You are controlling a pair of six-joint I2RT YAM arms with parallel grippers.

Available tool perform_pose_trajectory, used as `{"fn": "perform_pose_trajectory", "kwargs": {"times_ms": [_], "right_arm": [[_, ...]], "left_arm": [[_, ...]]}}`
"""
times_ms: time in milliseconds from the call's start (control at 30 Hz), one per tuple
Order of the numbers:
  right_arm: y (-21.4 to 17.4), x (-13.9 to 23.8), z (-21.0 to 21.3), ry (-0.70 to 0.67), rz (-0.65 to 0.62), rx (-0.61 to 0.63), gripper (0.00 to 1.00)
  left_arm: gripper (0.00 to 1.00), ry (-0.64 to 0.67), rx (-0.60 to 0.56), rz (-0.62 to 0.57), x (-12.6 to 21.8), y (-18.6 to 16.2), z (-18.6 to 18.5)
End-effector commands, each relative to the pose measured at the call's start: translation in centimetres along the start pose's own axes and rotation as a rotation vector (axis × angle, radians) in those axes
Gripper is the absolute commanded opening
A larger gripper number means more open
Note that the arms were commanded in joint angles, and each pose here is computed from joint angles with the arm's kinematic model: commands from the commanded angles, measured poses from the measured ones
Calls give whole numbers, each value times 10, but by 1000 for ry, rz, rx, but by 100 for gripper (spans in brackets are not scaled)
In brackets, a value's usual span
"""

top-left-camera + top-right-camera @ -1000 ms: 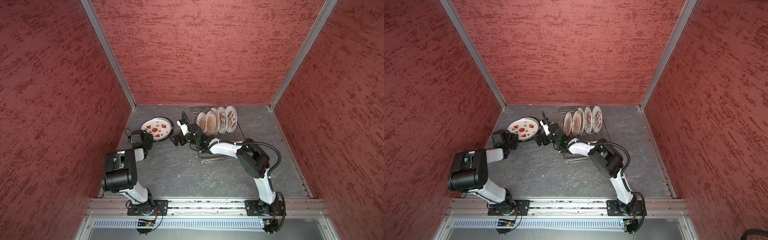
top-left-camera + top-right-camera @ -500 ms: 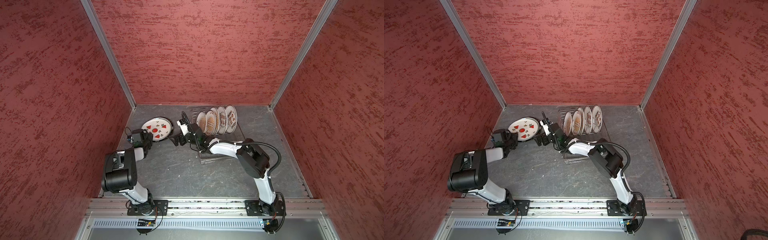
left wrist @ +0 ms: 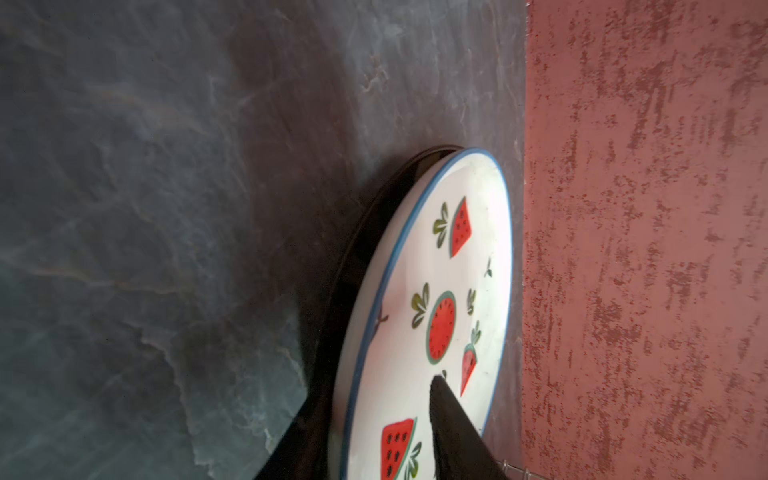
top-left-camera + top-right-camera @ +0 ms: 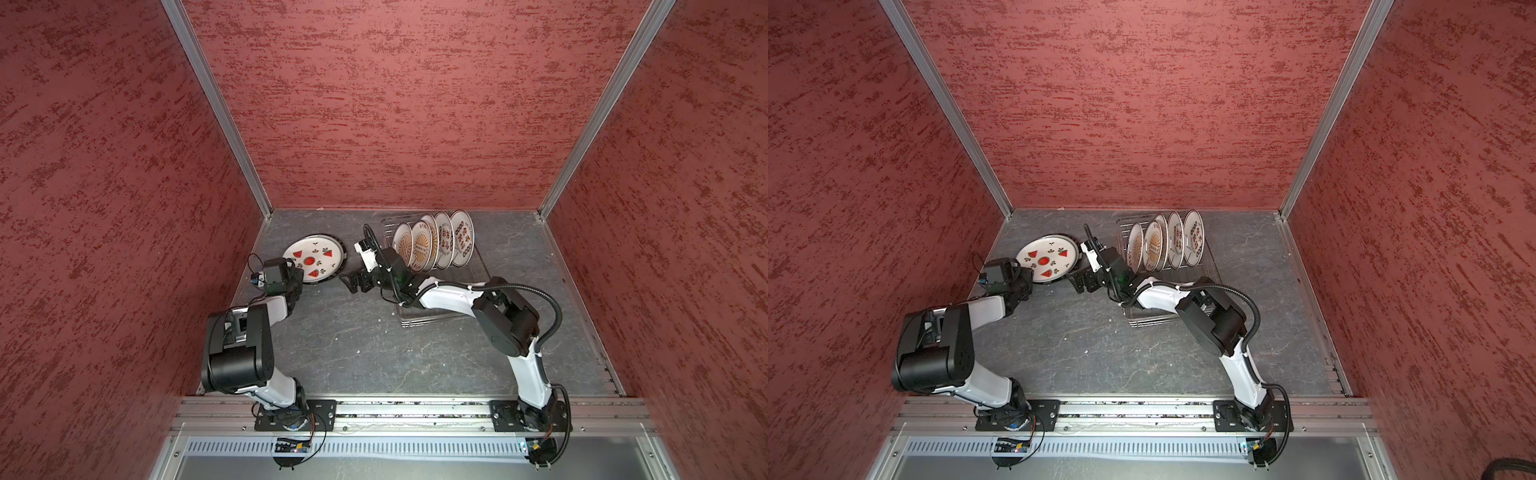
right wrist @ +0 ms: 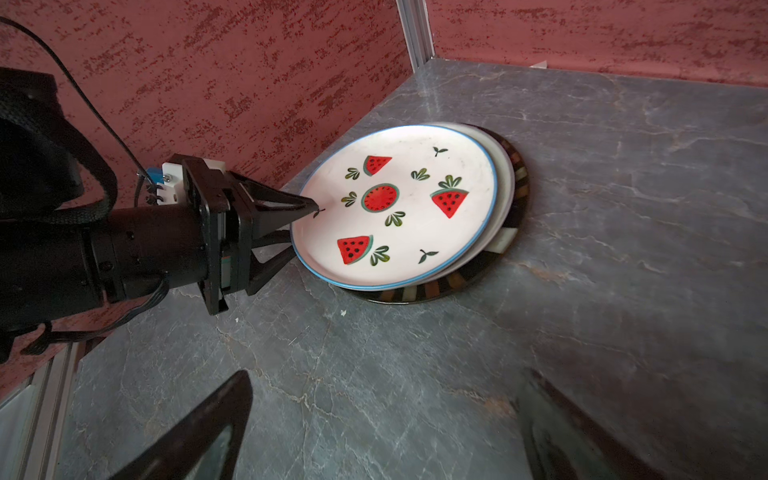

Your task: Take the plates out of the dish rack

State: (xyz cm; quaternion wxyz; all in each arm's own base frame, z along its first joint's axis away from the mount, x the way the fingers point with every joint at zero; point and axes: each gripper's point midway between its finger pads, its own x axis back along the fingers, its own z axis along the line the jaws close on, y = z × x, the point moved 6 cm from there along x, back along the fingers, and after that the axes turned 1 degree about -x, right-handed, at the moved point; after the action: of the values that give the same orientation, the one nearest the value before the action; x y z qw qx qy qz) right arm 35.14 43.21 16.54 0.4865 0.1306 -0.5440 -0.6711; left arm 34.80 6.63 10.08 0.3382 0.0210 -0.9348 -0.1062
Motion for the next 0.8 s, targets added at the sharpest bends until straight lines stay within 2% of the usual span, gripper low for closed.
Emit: {"fn": "perform_pose_trajectory", "kwargs": {"times_ms": [0,233,567,667,767], "right_arm": [[8,5,2,-4,-39,9,99],[7,6,1,-10,-39,10,99],[6,5,1,-10,-36,10,99],[7,6,2,-3,-38,8,99],[8,7,4,9,-38,12,99]], "left_arm": [[39,14,-26,-15,-2,2,-2],[39,3,-23,13,-13,-2,-2],[41,7,-22,-3,-8,-5,-1],[45,-11,-24,1,-4,-5,-3],[57,-29,-29,-9,3,-5,-6]]}}
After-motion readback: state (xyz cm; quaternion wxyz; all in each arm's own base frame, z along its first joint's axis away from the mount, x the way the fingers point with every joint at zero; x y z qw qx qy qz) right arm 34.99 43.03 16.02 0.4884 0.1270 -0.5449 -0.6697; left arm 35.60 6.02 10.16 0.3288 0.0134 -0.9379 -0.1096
